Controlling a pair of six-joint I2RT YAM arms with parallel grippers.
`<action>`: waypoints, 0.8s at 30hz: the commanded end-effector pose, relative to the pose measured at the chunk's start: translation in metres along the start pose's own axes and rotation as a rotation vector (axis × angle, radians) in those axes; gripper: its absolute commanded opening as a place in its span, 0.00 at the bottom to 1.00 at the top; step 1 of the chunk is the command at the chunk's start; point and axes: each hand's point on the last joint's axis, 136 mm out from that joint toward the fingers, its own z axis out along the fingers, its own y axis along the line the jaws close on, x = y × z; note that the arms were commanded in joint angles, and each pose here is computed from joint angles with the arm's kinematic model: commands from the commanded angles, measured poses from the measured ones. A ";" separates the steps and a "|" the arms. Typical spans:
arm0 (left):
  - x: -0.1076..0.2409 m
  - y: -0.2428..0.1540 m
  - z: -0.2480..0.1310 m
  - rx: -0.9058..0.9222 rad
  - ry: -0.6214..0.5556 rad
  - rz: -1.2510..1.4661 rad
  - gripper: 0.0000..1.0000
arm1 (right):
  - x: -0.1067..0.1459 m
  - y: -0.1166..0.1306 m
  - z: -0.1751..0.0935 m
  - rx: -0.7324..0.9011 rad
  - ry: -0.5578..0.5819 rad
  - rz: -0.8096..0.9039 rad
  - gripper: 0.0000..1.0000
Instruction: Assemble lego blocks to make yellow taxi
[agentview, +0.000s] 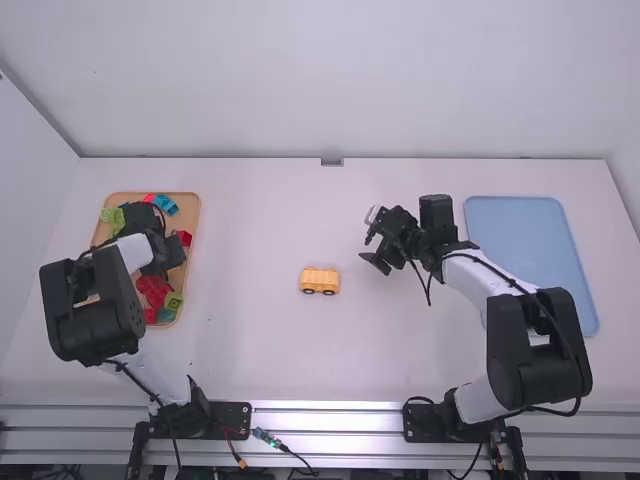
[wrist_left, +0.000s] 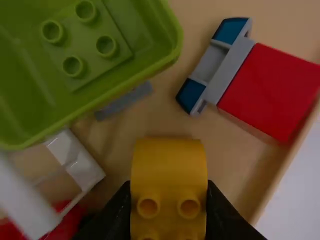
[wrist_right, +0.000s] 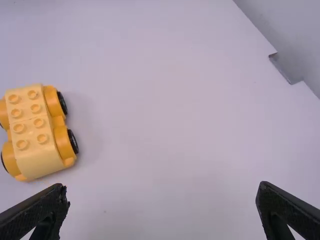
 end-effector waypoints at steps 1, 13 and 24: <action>-0.023 -0.019 -0.030 0.079 -0.078 0.066 0.02 | 0.001 0.007 -0.008 -0.042 -0.060 0.018 0.99; -0.025 -0.110 -0.087 0.311 -0.099 0.461 0.02 | 0.018 0.039 0.002 -0.070 -0.098 -0.025 0.99; 0.031 -0.211 -0.136 0.679 -0.152 1.086 0.02 | 0.041 0.053 0.055 -0.283 -0.192 0.140 0.99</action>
